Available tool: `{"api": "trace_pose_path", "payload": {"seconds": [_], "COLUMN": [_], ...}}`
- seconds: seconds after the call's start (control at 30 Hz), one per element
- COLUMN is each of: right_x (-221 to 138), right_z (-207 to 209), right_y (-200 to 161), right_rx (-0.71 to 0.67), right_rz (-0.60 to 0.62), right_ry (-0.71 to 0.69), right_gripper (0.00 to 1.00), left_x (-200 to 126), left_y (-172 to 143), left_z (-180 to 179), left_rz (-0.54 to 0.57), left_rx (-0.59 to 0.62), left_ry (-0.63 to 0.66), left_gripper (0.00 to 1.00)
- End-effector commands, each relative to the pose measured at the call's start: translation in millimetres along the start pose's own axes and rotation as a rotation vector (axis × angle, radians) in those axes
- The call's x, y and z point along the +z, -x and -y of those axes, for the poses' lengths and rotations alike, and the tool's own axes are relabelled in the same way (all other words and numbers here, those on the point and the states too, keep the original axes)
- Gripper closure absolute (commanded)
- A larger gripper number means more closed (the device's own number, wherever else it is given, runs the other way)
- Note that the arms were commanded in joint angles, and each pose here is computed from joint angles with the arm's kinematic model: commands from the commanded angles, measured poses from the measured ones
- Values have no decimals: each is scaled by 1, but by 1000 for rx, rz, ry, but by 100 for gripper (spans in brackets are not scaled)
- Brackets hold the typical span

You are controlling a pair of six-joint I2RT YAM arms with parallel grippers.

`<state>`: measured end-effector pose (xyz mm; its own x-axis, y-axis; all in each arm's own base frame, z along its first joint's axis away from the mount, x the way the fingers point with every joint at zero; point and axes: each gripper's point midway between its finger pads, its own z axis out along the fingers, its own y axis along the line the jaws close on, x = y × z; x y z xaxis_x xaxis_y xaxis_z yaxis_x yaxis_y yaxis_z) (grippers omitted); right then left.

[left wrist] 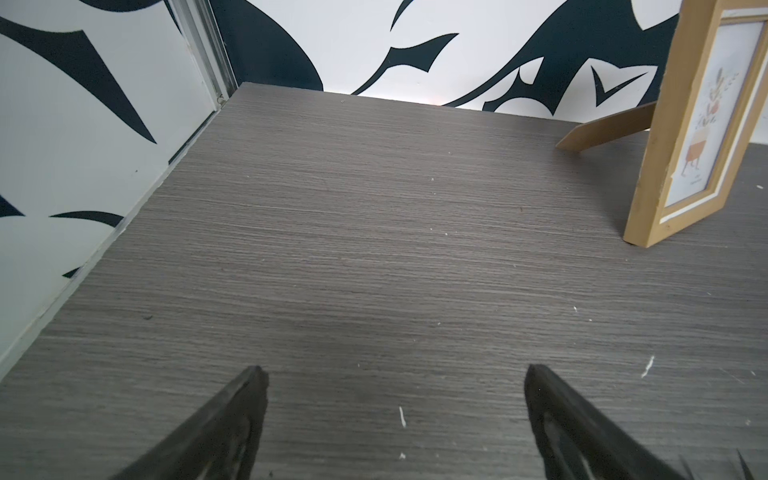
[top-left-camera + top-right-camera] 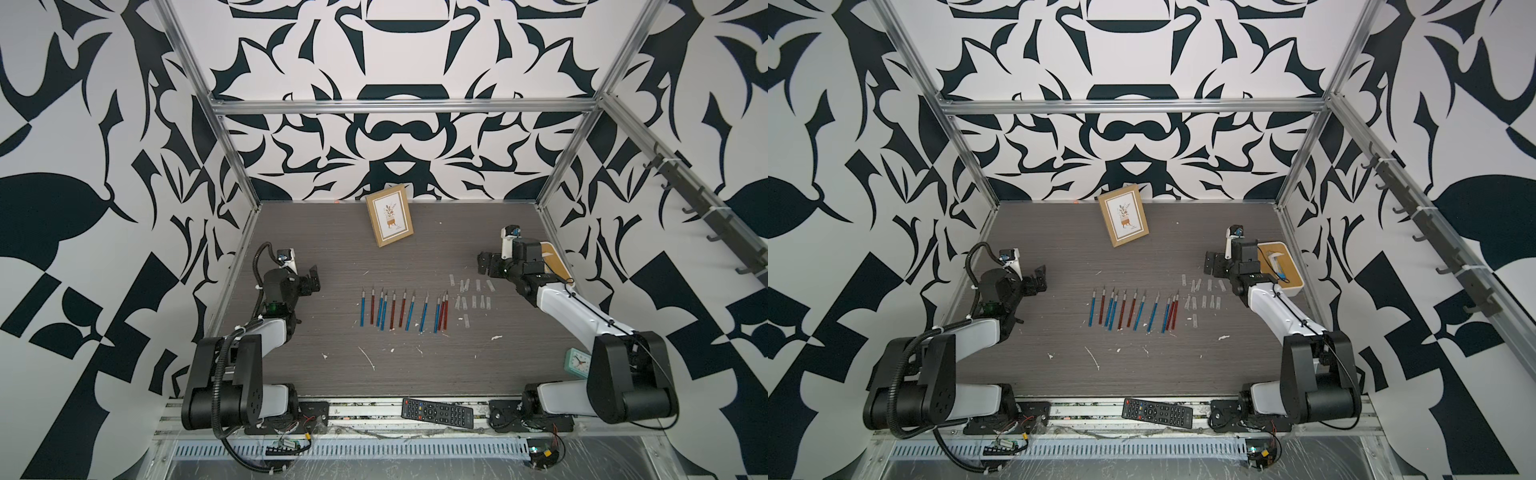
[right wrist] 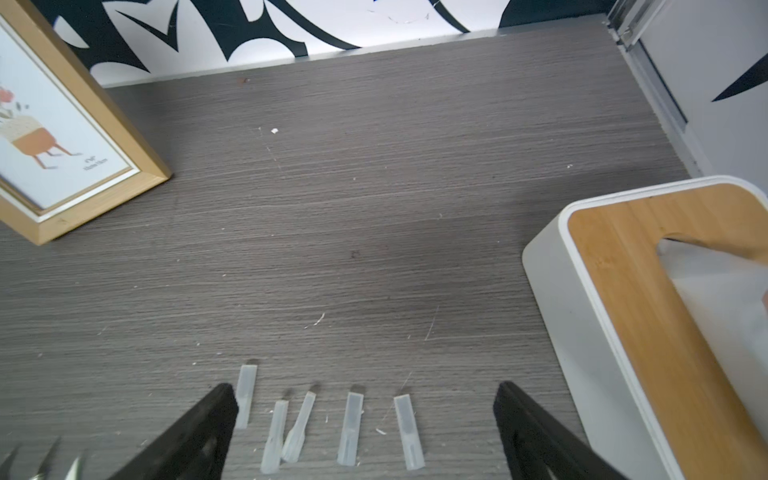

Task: Remove protective caps from carving knives
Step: Reset both arms

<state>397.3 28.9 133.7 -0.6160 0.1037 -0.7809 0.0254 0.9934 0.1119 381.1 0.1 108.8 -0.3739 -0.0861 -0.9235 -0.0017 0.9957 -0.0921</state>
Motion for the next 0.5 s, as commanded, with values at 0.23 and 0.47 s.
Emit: {"api": "trace_pose_path", "payload": {"seconds": [0.23,0.47], "right_x": [10,28], "right_z": [26,17], "right_y": [8,-2], "right_rx": [-133,-146], "right_rz": [170,111], "right_ry": [-140,-81], "right_gripper": [0,0], "left_x": [14,23], "left_y": [-5,-10], "left_z": [4,13], "left_rz": [27,-16], "left_rx": [22,38], "left_ry": [-36,-82], "left_gripper": [0,0]}}
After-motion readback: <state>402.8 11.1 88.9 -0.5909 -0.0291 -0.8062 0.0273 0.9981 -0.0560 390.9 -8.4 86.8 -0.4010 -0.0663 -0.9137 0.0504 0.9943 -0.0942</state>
